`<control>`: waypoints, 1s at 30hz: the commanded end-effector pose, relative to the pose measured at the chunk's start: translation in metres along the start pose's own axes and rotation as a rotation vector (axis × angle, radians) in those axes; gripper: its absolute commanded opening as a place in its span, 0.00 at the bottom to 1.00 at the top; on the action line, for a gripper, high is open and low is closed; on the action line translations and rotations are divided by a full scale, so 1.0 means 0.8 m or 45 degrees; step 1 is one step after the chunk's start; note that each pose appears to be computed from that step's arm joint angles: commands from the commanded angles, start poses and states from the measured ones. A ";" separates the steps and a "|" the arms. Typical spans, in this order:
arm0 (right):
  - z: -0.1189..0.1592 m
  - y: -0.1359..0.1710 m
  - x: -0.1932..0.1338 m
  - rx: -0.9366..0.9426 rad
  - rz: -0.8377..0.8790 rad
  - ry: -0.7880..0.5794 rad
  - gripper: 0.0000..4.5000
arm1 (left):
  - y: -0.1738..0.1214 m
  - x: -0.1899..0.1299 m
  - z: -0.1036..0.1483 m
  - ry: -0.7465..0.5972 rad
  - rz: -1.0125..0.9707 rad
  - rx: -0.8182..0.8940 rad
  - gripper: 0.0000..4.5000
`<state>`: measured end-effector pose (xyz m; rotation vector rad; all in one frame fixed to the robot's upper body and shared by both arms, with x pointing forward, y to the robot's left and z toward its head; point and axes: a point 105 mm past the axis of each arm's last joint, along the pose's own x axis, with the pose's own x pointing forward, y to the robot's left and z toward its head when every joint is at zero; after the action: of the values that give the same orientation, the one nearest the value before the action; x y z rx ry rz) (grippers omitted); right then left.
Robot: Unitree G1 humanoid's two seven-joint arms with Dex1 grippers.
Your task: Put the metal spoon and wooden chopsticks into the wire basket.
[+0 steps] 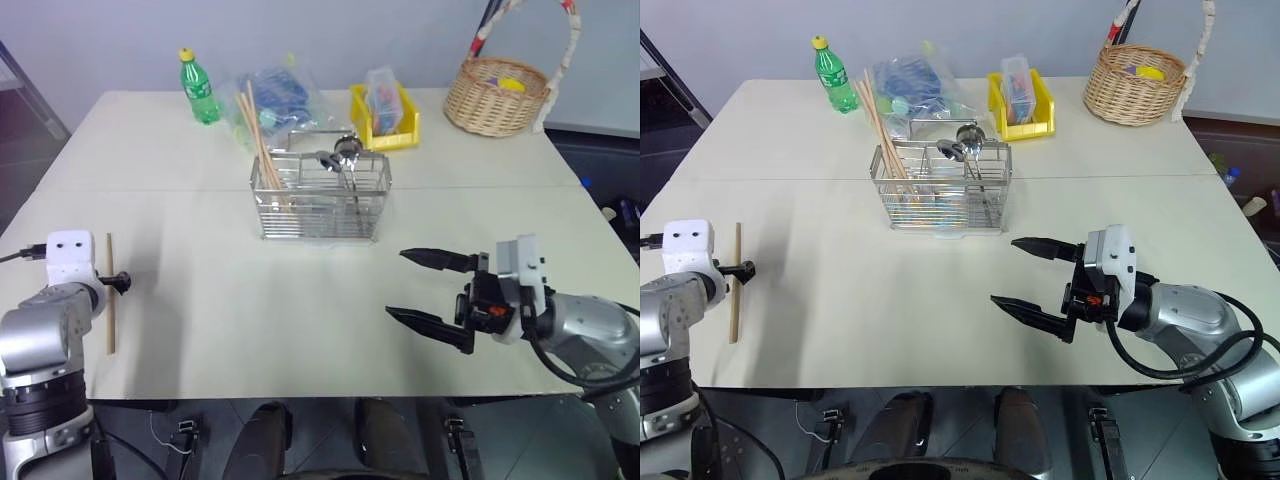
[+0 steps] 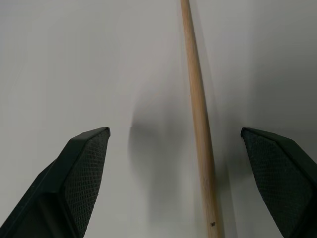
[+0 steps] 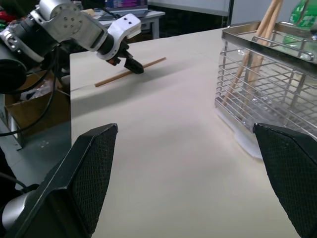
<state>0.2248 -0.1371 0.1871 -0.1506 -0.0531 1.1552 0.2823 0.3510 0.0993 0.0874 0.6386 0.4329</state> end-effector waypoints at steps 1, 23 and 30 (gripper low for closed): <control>0.016 -0.004 -0.002 -0.051 -0.027 -0.048 1.00 | -0.002 0.005 -0.042 0.157 -0.035 -0.079 0.99; 0.024 -0.034 -0.002 -0.091 -0.115 -0.054 1.00 | -0.007 0.006 -0.078 0.236 -0.042 -0.408 0.03; 0.021 -0.033 -0.001 -0.084 -0.110 -0.046 1.00 | -0.001 0.009 -0.075 0.229 0.006 -0.367 0.03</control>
<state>0.2484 -0.1466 0.2009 -0.1666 -0.0997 1.0712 0.2693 0.3423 0.0735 -0.2284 0.6184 0.4729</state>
